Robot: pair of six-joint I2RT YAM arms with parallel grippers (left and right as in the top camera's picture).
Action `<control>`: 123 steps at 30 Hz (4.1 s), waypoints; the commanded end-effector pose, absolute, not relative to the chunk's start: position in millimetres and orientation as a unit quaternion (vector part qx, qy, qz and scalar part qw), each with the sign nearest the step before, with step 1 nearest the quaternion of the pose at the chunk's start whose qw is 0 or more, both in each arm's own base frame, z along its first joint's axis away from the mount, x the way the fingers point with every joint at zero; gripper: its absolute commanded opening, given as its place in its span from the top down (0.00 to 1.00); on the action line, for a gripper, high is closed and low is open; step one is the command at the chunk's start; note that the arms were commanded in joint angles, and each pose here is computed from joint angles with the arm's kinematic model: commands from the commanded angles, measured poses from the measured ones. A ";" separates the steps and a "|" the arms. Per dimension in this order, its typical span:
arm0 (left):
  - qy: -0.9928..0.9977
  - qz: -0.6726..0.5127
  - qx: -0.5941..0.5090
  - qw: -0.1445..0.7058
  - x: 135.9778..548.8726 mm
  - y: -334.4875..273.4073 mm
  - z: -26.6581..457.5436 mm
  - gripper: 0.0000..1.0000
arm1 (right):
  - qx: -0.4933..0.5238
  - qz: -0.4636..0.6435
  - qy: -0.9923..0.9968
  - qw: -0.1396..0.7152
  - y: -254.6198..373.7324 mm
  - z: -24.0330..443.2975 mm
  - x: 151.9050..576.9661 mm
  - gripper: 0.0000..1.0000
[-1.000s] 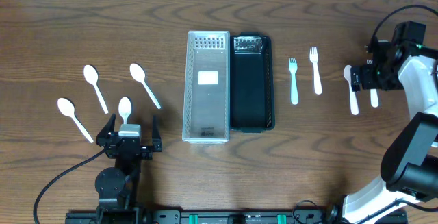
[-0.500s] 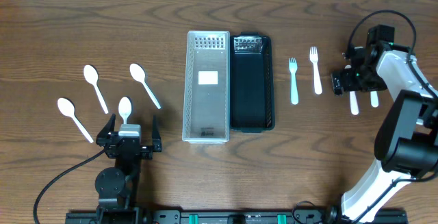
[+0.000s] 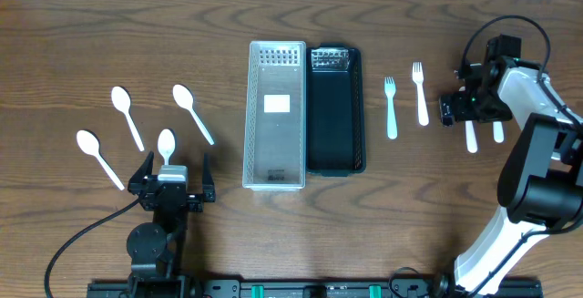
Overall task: Pack container
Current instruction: 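Move the right gripper to the white spoon on the right and grasp it, then carry the spoon over the black basket and release it inside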
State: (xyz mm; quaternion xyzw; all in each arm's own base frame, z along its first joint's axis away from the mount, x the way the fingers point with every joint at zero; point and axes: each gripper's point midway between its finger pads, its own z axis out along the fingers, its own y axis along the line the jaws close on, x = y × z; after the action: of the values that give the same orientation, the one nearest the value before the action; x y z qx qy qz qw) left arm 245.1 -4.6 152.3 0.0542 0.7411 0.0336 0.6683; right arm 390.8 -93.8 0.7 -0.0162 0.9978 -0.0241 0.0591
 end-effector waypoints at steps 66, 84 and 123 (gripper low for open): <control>0.757 0.028 0.068 0.649 244.2 -8.9 136.5 0.02 | 0.050 0.183 0.959 0.212 85.3 223.6 486.2 0.99; 0.757 0.028 0.068 0.649 244.2 -8.9 136.4 0.02 | 0.019 0.088 0.978 0.186 216.6 200.5 432.0 0.99; 0.757 0.028 0.068 0.649 244.2 -8.9 136.4 0.02 | 0.021 0.026 0.973 0.229 149.9 233.0 461.9 0.01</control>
State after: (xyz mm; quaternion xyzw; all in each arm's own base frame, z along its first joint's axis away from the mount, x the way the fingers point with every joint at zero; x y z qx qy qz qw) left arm 245.1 -4.6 152.3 0.0544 0.7411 0.0337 0.6683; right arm 442.3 189.8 134.4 0.0283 0.9933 0.0136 0.1110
